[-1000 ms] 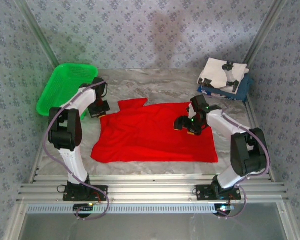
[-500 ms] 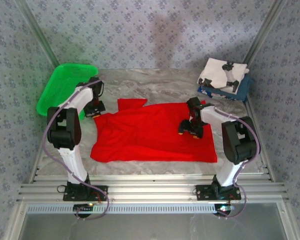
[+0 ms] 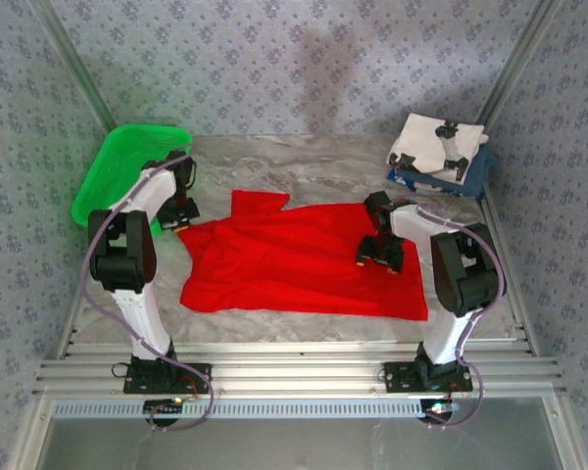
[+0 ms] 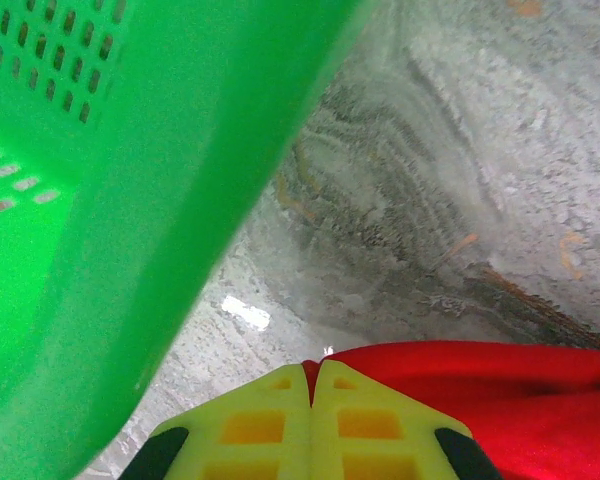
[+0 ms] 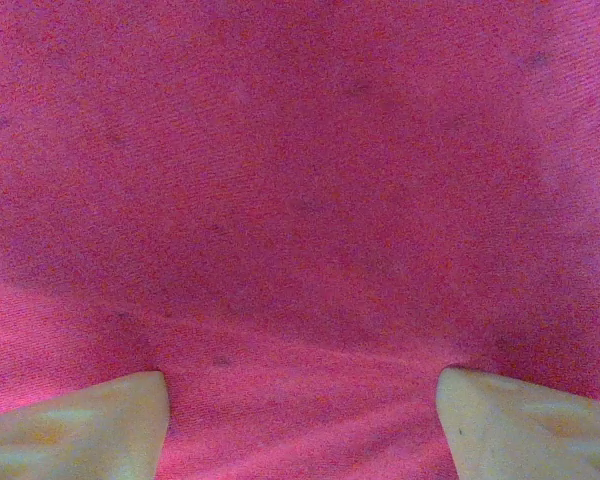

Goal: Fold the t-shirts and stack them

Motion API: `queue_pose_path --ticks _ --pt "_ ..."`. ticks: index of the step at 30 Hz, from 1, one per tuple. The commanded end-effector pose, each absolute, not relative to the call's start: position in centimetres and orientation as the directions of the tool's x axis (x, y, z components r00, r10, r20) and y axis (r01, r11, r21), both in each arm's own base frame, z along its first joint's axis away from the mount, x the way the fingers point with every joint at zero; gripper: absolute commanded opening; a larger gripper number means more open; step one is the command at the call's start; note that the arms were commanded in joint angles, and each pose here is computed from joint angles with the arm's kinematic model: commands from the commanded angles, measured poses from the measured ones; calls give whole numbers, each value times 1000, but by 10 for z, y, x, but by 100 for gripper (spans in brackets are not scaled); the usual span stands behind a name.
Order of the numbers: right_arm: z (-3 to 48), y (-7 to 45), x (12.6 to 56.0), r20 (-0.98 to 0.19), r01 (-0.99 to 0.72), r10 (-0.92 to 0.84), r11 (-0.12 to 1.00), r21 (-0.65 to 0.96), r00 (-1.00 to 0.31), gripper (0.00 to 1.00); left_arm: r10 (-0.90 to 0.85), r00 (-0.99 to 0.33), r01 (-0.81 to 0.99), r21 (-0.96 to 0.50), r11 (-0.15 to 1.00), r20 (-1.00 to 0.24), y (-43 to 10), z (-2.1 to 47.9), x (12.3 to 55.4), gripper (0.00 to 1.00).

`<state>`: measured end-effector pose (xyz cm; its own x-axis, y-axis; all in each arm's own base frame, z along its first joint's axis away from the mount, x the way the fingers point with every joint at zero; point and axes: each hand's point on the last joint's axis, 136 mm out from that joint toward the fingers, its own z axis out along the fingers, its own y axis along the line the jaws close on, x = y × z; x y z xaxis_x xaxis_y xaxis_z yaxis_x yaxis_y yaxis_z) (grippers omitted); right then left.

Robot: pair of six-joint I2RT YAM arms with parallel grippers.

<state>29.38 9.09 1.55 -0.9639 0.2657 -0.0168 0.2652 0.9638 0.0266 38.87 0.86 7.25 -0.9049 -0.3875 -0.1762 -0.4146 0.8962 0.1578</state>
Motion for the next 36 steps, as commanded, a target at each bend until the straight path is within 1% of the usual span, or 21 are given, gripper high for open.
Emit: queue_pose_path --ticks 1,4,6,8,10,12,14,15,17,20,26,29,32,33,36 --pt "4 77 280 42 289 292 956 -49 -956 76 -394 -903 -423 203 883 -168 22 72 385 4" --pt "10 85 294 -2 264 264 964 1 -964 78 -395 -897 -423 129 897 -196 7 80 397 17" --pt "17 92 304 -31 251 252 967 44 -967 80 -391 -888 -419 75 905 -242 -7 97 408 30" --pt "27 100 313 -56 233 238 969 86 -970 81 -385 -877 -409 26 912 -286 -21 118 421 42" --pt "38 105 320 -80 211 221 970 118 -972 82 -376 -871 -387 -29 922 -318 -36 138 433 50" --pt "52 111 327 -112 186 204 971 153 -973 82 -357 -867 -345 -100 933 -348 -57 154 448 53" --pt "66 116 330 -139 162 190 968 194 -972 83 -334 -875 -287 -180 941 -351 -83 164 463 55" --pt "79 120 340 -174 143 183 965 218 -968 84 -322 -881 -266 -201 943 -346 -93 165 468 55" --pt "97 124 346 -210 102 156 964 247 -965 84 -289 -900 -214 -246 945 -325 -115 161 480 55" --pt "117 129 350 -253 45 121 957 285 -960 84 -228 -932 -163 -236 958 -281 -135 138 489 54" --pt "151 141 346 -351 -55 85 926 373 -933 86 -208 -956 -166 -200 965 -208 -142 90 502 44" --pt "162 141 339 -373 -74 86 916 395 -924 87 -212 -955 -180 -162 970 -206 -135 80 507 43" --pt "174 141 337 -413 -94 90 909 406 -906 87 -224 -949 -187 -173 967 -224 -136 74 517 43" --pt "163 139 330 -392 -82 92 910 406 -916 87 -228 -947 -191 -176 966 -225 -136 72 519 43" --pt "160 138 322 -384 -68 108 906 417 -917 87 -247 -940 -206 -186 961 -233 -139 66 527 43"
